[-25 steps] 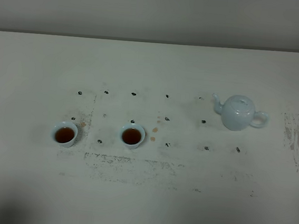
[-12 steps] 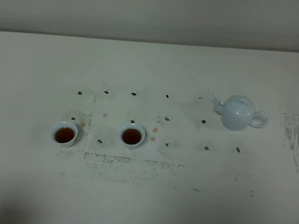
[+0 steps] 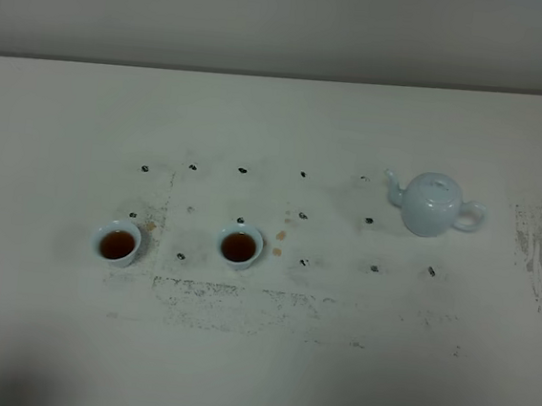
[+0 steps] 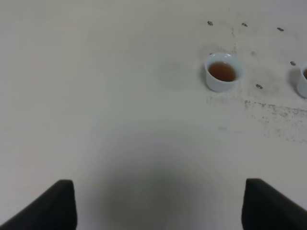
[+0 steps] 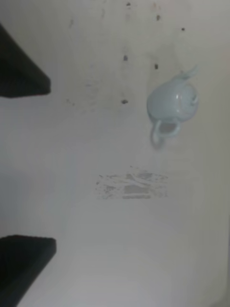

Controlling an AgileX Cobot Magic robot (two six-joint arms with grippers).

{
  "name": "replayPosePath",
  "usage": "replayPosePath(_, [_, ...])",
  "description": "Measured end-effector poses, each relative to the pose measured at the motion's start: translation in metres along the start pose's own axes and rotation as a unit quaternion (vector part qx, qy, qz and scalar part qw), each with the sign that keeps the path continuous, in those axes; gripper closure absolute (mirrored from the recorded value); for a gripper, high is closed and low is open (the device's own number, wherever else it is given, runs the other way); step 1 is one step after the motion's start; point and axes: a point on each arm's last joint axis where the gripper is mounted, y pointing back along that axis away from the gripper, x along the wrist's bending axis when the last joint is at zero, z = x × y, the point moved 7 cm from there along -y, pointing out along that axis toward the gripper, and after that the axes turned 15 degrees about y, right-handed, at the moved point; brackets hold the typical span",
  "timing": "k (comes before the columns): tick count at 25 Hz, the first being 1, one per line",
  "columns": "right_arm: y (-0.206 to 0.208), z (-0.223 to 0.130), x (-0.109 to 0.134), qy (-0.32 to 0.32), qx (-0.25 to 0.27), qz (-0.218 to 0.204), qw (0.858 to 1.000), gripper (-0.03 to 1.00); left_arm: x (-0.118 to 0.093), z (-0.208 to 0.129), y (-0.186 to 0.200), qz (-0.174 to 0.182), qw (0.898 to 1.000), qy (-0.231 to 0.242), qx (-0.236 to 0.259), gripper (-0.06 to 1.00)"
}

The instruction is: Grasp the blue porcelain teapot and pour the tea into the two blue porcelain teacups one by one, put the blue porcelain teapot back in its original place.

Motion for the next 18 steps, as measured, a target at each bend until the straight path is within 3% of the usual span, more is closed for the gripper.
replayPosePath(18, [0.0000, 0.0000, 0.0000, -0.001, 0.000, 0.000, 1.000, 0.39, 0.0000, 0.0000, 0.0000, 0.000, 1.000, 0.000, 0.000, 0.27])
